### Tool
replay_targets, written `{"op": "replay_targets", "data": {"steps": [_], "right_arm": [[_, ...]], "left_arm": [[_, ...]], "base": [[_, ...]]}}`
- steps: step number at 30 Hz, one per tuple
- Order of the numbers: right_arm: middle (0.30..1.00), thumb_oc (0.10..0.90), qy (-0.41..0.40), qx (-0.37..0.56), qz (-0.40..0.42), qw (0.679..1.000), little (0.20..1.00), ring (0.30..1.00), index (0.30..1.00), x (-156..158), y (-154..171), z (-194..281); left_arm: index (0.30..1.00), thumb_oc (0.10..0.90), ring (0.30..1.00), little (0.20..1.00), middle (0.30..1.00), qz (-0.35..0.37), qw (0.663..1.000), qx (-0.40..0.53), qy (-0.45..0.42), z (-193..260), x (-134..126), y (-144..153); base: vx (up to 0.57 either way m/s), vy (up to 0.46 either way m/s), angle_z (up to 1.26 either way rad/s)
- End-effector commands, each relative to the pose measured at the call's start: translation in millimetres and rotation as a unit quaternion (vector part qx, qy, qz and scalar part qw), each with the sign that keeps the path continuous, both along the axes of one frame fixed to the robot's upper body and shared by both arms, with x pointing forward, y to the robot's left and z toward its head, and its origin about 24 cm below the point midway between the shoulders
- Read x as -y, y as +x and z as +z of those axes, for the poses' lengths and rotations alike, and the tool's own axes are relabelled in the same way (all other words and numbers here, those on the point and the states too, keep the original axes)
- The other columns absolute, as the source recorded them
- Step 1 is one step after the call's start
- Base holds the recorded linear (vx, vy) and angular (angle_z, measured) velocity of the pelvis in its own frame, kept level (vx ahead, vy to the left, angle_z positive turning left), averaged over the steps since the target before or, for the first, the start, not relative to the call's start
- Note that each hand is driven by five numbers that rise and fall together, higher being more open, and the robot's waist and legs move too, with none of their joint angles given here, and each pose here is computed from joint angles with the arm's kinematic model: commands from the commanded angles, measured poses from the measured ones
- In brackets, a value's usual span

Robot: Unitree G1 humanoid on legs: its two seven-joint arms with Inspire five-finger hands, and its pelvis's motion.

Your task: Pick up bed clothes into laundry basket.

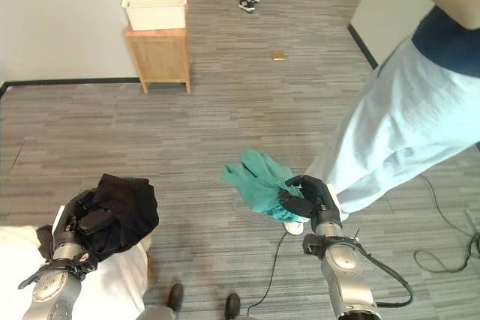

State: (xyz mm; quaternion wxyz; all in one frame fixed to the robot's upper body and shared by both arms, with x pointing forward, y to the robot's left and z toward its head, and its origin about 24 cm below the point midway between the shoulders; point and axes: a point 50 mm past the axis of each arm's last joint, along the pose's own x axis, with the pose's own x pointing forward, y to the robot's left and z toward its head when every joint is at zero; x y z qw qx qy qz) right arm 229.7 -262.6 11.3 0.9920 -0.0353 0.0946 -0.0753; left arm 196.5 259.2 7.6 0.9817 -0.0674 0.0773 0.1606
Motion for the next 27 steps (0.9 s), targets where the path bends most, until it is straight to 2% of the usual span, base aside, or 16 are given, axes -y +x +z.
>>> {"op": "replay_targets", "data": {"steps": [1, 5, 6, 15, 18, 21, 24, 27], "right_arm": [[0.300, 0.400, 0.019, 0.122, 0.028, 0.992, 0.300, 0.300, 0.300, -8, 16, 44], [0.300, 0.400, 0.031, 0.119, 0.039, 0.992, 0.300, 0.300, 0.300, -13, 17, 43], [0.300, 0.400, 0.092, 0.008, 0.002, 0.996, 0.300, 0.300, 0.300, -7, 14, -6], [0.300, 0.400, 0.081, 0.078, 0.048, 0.992, 0.300, 0.300, 0.300, -24, 43, 31], [0.300, 0.400, 0.050, 0.170, 0.100, 0.979, 0.300, 0.300, 0.300, -37, 65, 83], [0.300, 0.400, 0.046, 0.203, 0.128, 0.970, 0.300, 0.300, 0.300, -50, 72, 101], [0.300, 0.400, 0.059, 0.253, 0.176, 0.949, 0.300, 0.300, 0.300, -77, 77, 128], [0.300, 0.400, 0.053, 0.259, 0.185, 0.947, 0.300, 0.300, 0.300, -81, 76, 131]], "left_arm": [[0.300, 0.400, 0.300, 0.300, 0.300, 0.023, 0.987, 0.137, 0.080, 58, -23, 13], [0.300, 0.400, 0.300, 0.300, 0.300, 0.026, 0.989, 0.132, 0.068, 54, -21, 14], [0.300, 0.400, 0.300, 0.300, 0.300, -0.032, 0.995, 0.051, 0.077, 25, -9, 38], [0.300, 0.400, 0.300, 0.300, 0.300, 0.013, 0.992, 0.089, 0.094, 47, -32, 33], [0.300, 0.400, 0.300, 0.300, 0.300, 0.046, 0.975, 0.173, 0.133, 91, -47, 32], [0.300, 0.400, 0.300, 0.300, 0.300, 0.056, 0.968, 0.195, 0.146, 103, -51, 28], [0.300, 0.400, 0.300, 0.300, 0.300, 0.072, 0.965, 0.213, 0.136, 107, -54, 16], [0.300, 0.400, 0.300, 0.300, 0.300, 0.073, 0.966, 0.213, 0.124, 103, -52, 10]], "base": [[0.07, -0.037, 0.12], [0.04, -0.012, 0.00], [0.00, 0.000, 0.00], [-0.01, 0.004, 0.10], [-0.04, -0.022, 0.22], [-0.01, -0.020, 0.30], [-0.03, -0.013, 0.27], [-0.01, -0.002, 0.07]]}}
